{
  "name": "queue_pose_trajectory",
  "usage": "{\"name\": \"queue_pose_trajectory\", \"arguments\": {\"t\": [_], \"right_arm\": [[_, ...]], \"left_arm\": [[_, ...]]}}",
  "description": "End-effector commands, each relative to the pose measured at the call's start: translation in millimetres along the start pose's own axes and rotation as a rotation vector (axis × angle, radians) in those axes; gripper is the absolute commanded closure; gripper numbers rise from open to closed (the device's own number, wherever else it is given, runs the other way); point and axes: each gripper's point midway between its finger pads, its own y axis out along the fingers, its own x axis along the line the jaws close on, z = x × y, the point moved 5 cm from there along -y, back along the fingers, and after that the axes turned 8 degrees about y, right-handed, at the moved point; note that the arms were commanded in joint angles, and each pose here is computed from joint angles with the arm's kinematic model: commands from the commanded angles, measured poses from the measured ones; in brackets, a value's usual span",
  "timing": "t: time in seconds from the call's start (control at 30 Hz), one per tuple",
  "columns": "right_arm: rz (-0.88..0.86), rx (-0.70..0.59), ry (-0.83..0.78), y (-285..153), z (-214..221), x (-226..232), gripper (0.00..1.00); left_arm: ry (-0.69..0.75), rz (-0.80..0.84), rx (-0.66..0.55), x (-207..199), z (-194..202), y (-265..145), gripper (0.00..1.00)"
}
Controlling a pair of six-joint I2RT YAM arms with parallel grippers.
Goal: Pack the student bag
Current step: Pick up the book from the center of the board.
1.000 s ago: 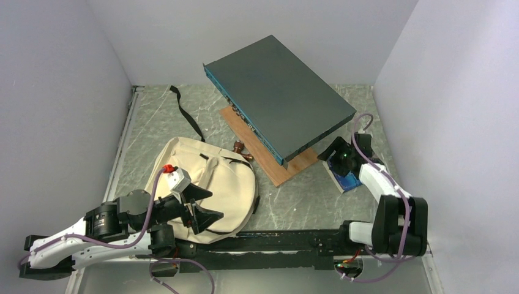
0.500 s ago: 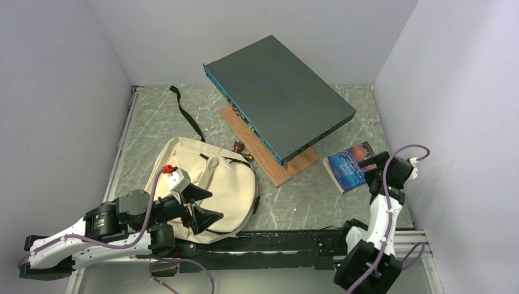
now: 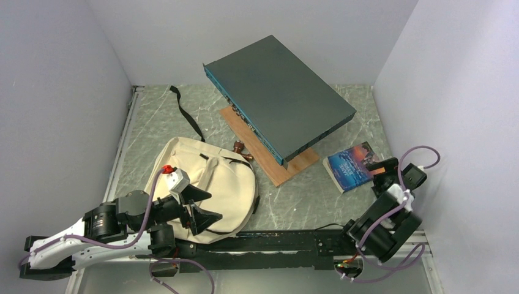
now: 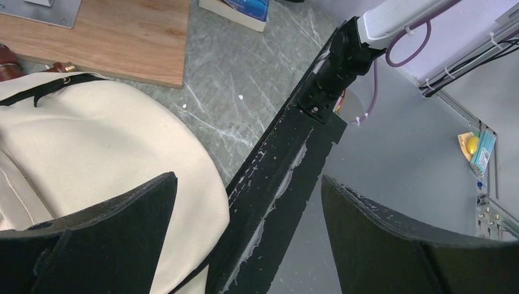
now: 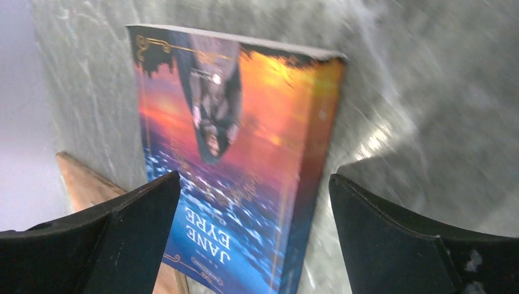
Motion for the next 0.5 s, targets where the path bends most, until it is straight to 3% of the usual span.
{"name": "queue_pose_trajectory", "arguments": {"t": [0.0, 0.47], "right_arm": [[-0.047, 0.095, -0.076, 20.6, 2.7, -4.3, 0.07], [-0.18, 0.27, -0.262, 56.6, 40.4, 38.4, 0.43]], "left_arm": [[-0.001, 0.023, -0.023, -5.3, -11.5, -1.5, 0.07], [0.007, 0.033, 0.003, -9.0, -11.4, 7.2, 0.07]]}}
